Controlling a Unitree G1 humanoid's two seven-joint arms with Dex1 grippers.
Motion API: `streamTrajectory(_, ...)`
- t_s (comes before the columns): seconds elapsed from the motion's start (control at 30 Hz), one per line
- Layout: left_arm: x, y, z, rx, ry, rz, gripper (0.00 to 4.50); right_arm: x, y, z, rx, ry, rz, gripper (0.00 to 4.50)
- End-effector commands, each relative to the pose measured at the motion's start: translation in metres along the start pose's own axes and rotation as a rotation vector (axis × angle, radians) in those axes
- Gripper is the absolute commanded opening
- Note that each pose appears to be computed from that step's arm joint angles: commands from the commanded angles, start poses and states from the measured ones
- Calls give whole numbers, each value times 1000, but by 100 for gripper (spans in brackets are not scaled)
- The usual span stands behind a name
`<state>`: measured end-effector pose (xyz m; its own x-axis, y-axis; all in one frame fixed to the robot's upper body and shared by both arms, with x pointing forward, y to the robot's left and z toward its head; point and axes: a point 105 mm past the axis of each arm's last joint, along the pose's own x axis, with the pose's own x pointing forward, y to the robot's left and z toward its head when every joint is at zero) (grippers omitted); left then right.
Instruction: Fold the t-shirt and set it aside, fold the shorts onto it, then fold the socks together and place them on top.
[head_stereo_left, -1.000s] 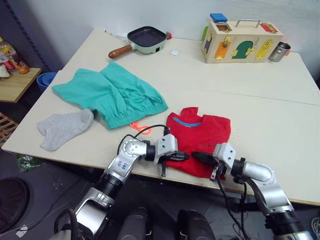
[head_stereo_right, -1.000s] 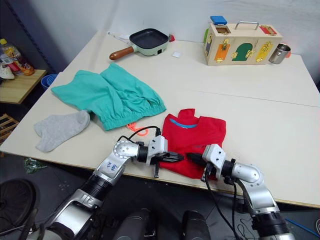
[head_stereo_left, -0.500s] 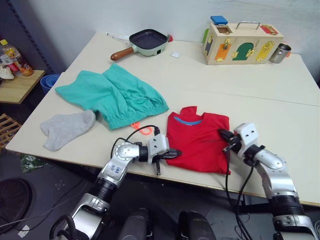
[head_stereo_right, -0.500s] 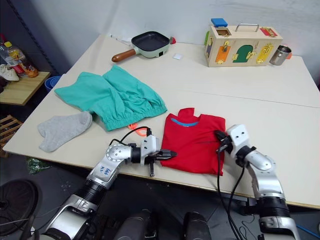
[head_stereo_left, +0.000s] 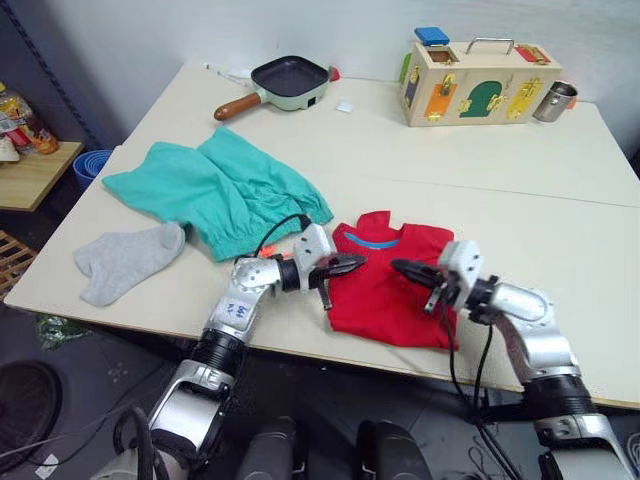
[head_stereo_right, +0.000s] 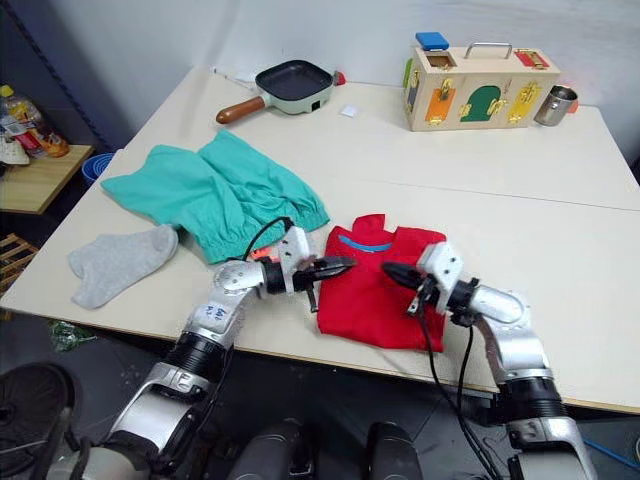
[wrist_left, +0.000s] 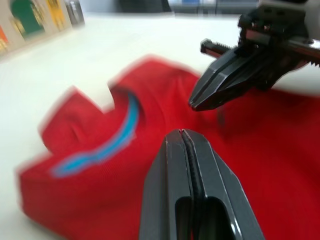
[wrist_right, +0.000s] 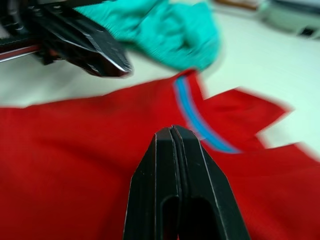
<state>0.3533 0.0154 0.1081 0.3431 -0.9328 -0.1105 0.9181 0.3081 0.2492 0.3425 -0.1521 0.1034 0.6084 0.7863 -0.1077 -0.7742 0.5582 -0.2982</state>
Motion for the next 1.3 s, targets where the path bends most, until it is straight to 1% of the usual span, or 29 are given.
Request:
streamTrajectory(0.03,11,7,-4,24,31,49,3,3,-15,-9,-43,27,-91,0)
streamTrajectory(0.1,14,20,-7,7,41,138,3,2,-28,-13,-59,31,-184,0)
streamTrajectory(0.2,14,33,-11,19,68,224,3,-5,-44,-17,-46,31,-296,0)
streamTrajectory(0.27,12,43,-11,15,65,292,3,-13,-55,-25,-20,63,-376,0)
streamTrajectory(0.37,8,58,-6,0,23,398,3,-27,-68,-45,22,157,-479,0)
streamTrajectory(0.47,0,72,1,-5,-16,483,3,-41,-75,-53,-10,218,-503,0)
streamTrajectory(0.53,-4,76,1,-25,-34,511,3,-52,-85,-49,-31,214,-550,0)
streamTrajectory(0.6,-7,76,1,-25,-41,519,3,-63,-95,-41,-20,176,-601,0)
streamTrajectory(0.63,-8,76,4,-21,-55,512,3,-70,-100,-32,-17,134,-619,0)
streamTrajectory(0.7,-11,74,13,-10,-103,495,3,-75,-102,-14,-34,64,-594,0)
streamTrajectory(0.77,-11,67,28,-11,-180,431,3,-73,-89,9,-2,-58,-485,0)
streamTrajectory(0.8,-9,57,38,-11,-230,356,3,-72,-76,21,15,-105,-399,0)
streamTrajectory(0.87,-7,38,52,24,-278,230,3,-73,-49,34,28,-130,-255,0)
streamTrajectory(0.93,-4,19,58,39,-292,131,3,-76,-26,38,50,-111,-169,0)
streamTrajectory(1.0,2,0,54,39,-258,41,3,-78,-2,35,65,-76,-114,0)
streamTrajectory(1.07,9,-19,40,32,-192,-42,3,-77,22,29,83,-43,-69,0)
streamTrajectory(1.1,10,-24,35,28,-167,-66,3,-76,29,27,94,-33,-56,0)
streamTrajectory(1.2,12,-33,8,30,-45,-85,3,-80,59,2,85,80,7,0)
streamTrajectory(1.23,12,-34,2,39,-14,-83,3,-83,62,-5,87,104,-5,0)
streamTrajectory(1.3,7,-32,-11,27,34,-61,3,-95,56,-17,100,144,-86,0)
